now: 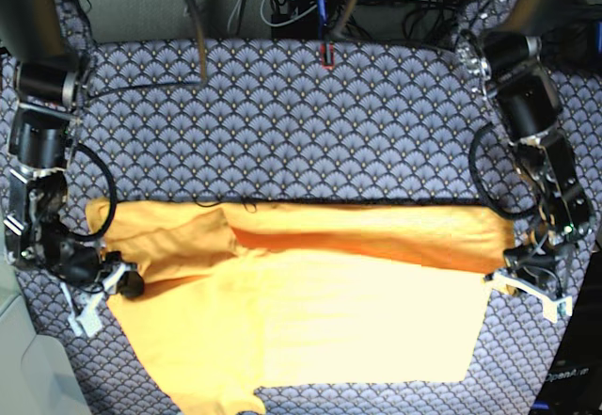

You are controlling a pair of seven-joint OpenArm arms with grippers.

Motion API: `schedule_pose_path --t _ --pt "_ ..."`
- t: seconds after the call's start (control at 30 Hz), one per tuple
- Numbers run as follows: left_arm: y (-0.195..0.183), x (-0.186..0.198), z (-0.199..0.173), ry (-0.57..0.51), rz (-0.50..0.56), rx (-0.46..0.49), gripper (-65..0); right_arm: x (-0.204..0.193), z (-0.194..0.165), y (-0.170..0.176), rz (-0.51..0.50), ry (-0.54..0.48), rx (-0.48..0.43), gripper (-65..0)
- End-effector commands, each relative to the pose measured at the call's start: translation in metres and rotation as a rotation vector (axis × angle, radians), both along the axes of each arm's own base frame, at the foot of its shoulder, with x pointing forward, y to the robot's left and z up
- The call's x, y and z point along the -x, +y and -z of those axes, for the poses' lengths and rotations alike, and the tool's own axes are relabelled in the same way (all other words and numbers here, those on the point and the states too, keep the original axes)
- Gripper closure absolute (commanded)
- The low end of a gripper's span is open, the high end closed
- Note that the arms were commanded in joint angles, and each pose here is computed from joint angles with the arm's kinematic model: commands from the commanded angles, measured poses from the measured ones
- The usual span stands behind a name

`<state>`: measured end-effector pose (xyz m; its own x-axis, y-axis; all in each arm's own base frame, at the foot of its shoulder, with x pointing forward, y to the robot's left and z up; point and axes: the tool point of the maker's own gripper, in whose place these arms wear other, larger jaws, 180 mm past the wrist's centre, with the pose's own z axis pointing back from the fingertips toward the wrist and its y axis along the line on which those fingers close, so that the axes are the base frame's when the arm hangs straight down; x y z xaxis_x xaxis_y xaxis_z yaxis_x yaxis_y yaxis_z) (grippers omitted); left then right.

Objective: Fold the T-shirt properly
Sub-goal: 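Lower the folded edge onto the shirt with both grippers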

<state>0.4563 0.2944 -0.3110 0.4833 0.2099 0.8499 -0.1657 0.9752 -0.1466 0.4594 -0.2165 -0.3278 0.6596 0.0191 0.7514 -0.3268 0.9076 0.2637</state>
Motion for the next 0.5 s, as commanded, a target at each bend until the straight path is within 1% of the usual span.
schedule_pose_path --t 0.0,0.1,0.3,0.33,0.47 --pt "0.0052 -0.0123 -0.0238 -0.063 -0.003 -0.009 0.0 -0.0156 -0.0279 -0.0024 0.001 -0.083 -0.006 0.0" --pt "0.004 -0.016 -0.0234 -0.06 -0.001 0.002 0.0 -0.0148 -0.0251 0.0027 -0.018 -0.075 0.006 0.0" --pt "0.003 -0.0159 -0.0215 -0.056 0.0 0.006 0.0 -0.0156 -0.0269 0.0007 -0.016 -0.079 0.01 0.0" --pt "0.0036 -0.0157 -0.0212 -0.055 -0.001 0.005 0.0 -0.0186 -0.0316 0.0003 -0.018 -0.088 0.014 0.0" --pt "0.0038 -0.0158 -0.0223 -0.058 -0.001 0.004 0.0 -0.0212 -0.0321 -0.0054 -0.016 -0.084 0.066 0.0"
